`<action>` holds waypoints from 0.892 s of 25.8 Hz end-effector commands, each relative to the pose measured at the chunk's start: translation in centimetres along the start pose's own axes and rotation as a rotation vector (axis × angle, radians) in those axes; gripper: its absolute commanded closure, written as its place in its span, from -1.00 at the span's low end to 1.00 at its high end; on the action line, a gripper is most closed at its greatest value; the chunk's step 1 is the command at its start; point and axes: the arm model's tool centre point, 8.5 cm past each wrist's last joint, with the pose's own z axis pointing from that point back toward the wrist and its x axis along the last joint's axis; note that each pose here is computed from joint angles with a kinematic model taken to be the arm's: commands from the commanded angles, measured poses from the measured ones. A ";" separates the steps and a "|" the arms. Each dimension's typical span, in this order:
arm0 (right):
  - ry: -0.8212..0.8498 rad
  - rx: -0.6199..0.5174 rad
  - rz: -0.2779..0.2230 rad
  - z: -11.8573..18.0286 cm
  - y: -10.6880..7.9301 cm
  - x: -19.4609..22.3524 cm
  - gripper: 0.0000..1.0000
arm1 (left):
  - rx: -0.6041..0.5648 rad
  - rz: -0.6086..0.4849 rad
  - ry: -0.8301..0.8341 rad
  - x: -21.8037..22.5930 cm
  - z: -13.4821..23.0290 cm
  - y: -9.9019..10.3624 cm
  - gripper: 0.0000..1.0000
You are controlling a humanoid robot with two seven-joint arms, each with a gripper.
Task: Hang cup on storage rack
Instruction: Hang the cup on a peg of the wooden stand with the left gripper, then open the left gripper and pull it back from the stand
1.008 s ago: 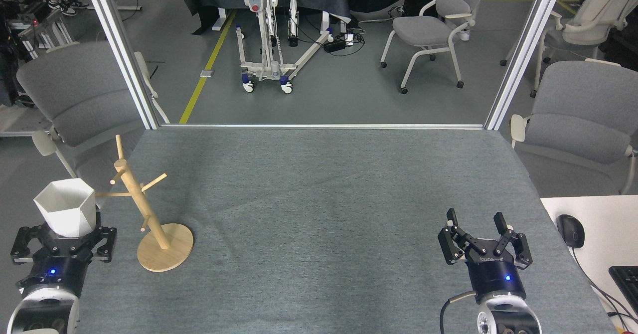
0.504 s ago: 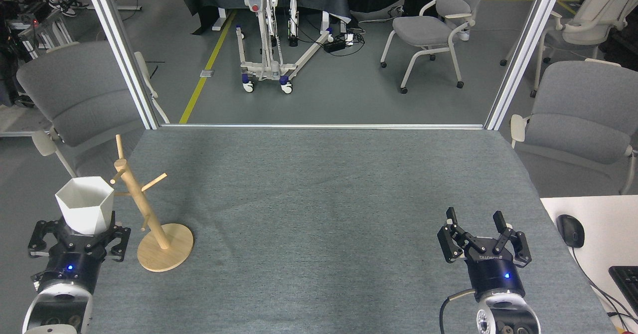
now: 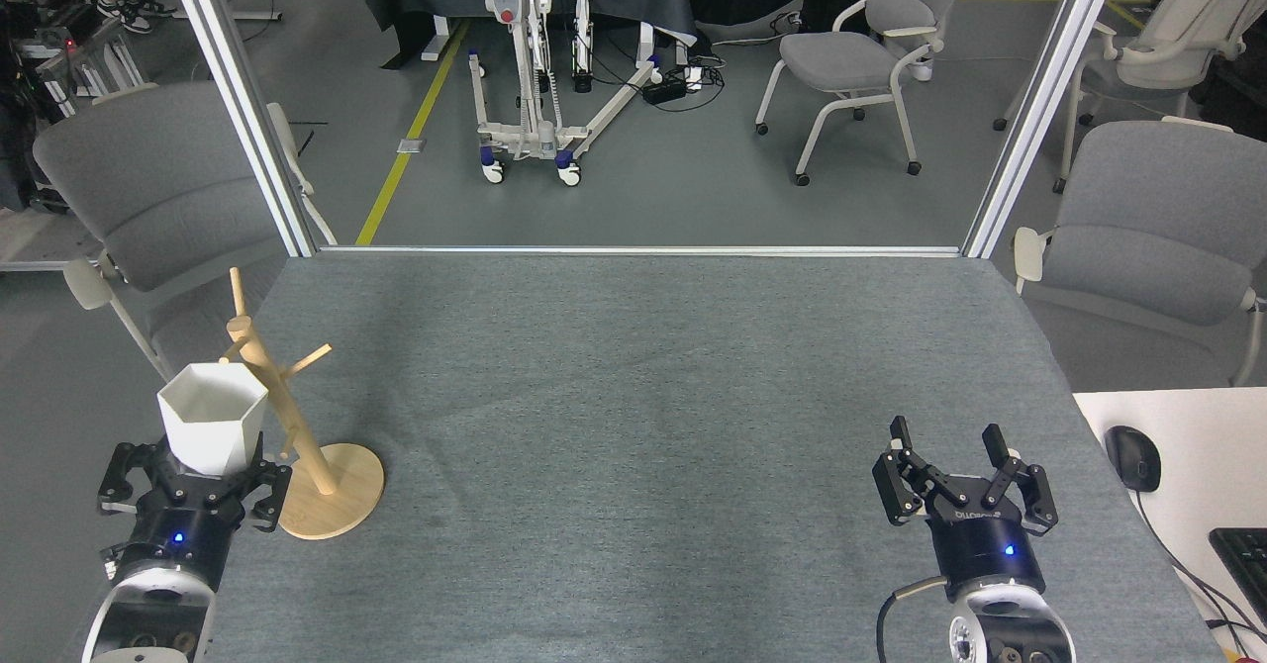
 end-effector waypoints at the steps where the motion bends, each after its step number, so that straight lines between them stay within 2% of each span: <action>1: 0.002 0.015 -0.001 0.0 0.5 -0.1 -1.00 | -0.005 0.011 -0.001 0.5 0.0 -0.1 -0.80; 2: 0.003 0.018 0.001 0.0 0.6 -0.2 -1.00 | 0.000 0.014 -0.001 0.6 0.0 -0.1 -0.90; 8: 0.007 0.049 0.002 0.1 1.7 -0.4 -1.00 | -0.043 0.067 -0.030 3.2 0.9 -1.5 -0.96; 11: 0.002 0.035 0.004 -0.4 1.1 -0.4 -1.00 | -0.074 0.103 -0.047 5.0 1.5 -2.4 -0.96; 17: -0.002 0.026 0.004 -0.8 0.7 -0.2 -1.00 | -0.178 0.184 -0.107 9.6 2.7 -5.4 -0.97; 21: 0.000 0.031 0.005 -0.7 0.9 -0.2 -1.00 | -0.173 0.246 -0.134 12.2 3.2 -5.1 -0.97; 23: -0.002 0.028 0.005 -0.8 0.8 -0.2 -1.00 | -0.157 0.293 -0.162 14.2 3.4 -3.9 -0.97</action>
